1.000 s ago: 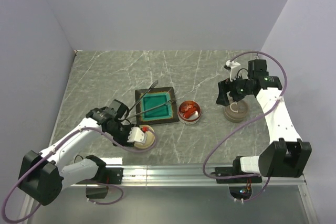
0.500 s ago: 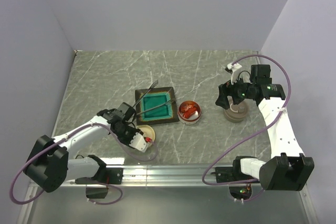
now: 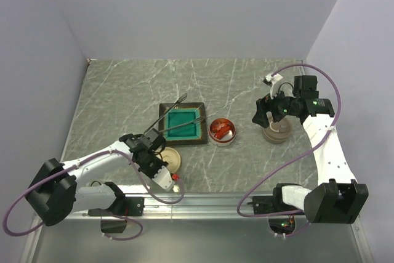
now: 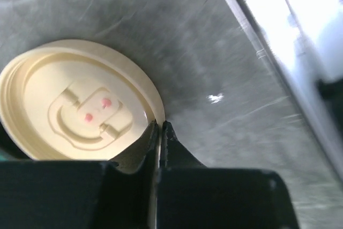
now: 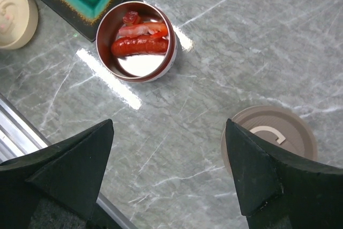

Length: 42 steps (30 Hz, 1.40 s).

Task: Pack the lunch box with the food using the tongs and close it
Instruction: Pick up the lid of the lunch box with the left arm, then pass the lid of the lunch box from the left arm to the right

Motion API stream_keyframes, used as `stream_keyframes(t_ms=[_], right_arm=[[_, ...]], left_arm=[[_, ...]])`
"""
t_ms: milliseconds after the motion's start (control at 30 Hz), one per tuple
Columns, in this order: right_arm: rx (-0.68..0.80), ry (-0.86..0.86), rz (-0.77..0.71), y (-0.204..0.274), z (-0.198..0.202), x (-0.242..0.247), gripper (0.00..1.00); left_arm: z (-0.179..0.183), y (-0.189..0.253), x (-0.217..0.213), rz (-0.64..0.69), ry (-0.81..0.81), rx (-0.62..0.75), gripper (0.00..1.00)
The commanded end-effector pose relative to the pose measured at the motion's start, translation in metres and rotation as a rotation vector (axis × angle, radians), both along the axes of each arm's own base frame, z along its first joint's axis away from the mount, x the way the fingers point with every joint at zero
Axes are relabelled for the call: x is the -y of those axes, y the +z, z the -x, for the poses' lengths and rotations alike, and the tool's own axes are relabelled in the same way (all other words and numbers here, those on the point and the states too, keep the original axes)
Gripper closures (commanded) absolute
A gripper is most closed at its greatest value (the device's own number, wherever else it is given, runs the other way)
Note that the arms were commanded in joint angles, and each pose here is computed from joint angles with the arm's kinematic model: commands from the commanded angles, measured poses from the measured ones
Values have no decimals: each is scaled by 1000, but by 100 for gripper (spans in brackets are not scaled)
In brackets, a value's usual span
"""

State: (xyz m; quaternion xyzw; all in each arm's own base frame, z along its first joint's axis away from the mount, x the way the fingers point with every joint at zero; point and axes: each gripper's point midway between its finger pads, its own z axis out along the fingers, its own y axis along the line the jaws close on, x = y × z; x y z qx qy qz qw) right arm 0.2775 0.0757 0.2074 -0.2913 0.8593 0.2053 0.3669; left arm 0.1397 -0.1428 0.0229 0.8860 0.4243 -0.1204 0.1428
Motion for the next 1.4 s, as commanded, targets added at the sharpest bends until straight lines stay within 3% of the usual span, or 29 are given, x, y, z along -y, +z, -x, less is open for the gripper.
stream_keyframes(t_ms=[0, 200, 300, 433, 533, 700, 1000, 1367], right_arm=[[110, 56, -9, 14, -8, -6, 9], [171, 130, -32, 21, -6, -15, 12], [249, 199, -30, 31, 0, -20, 13], [414, 354, -28, 50, 17, -33, 14], [618, 480, -5, 73, 40, -46, 15], [773, 681, 38, 75, 76, -68, 22], [898, 881, 0, 90, 118, -103, 26], [808, 1030, -65, 81, 133, -142, 37]], left_arm=[[23, 31, 25, 88, 17, -111, 98], [37, 105, 86, 234, 71, -285, 100], [53, 137, 107, 304, 119, -460, 100], [59, 195, 141, 408, 131, -640, 100], [61, 228, 156, 471, 135, -741, 100], [53, 274, 167, 553, 150, -924, 100], [49, 285, 171, 534, 162, -1091, 100], [49, 284, 175, 522, 157, -1090, 100]])
